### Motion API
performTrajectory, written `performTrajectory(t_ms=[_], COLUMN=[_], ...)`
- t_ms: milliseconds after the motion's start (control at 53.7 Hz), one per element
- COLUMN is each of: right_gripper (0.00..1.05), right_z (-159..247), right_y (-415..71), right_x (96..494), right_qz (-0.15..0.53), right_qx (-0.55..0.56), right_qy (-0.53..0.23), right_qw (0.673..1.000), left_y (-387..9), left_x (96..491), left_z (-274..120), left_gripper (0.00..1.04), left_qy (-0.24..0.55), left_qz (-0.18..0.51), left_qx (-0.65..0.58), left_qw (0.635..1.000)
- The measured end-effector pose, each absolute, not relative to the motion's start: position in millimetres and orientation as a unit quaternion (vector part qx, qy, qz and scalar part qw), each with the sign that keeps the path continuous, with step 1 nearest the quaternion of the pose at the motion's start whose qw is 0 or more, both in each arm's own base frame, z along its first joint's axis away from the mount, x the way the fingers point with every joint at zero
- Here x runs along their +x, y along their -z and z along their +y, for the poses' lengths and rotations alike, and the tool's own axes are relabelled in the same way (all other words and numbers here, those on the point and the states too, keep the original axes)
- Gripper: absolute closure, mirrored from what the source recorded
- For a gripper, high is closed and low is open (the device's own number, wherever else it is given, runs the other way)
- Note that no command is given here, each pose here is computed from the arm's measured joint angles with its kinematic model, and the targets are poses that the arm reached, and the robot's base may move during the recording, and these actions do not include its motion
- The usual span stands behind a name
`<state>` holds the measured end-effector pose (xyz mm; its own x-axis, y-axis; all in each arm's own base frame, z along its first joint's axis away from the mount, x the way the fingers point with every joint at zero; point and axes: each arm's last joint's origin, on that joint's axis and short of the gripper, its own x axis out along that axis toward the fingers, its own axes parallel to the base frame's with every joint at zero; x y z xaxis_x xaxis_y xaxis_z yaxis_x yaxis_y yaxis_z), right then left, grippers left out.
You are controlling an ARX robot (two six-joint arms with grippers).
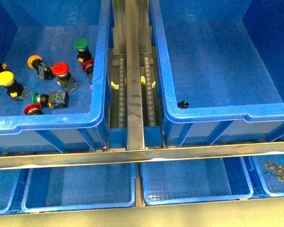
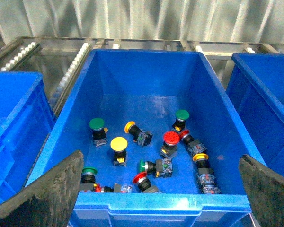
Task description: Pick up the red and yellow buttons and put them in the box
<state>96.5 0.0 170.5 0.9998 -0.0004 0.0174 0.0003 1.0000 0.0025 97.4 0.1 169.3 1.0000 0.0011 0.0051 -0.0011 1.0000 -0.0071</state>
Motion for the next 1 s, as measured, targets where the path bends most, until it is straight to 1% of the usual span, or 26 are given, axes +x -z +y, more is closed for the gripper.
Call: performTrajectory(t_ms=[1005], right_gripper=[0.07], right_z=[0.0], right_y=[-170.5], right_x=[96.5], right_qz=[-0.009], right_qx=[0.001], right_qy=[0.000], right_qw=[1.000], left_y=[-169.3], left_x=[97.4], left_z=[0.1], left_gripper=[0.08], left_qy=[-0.001], left_qz=[-0.003], left_qx=[-0.004], left_qw=[1.000])
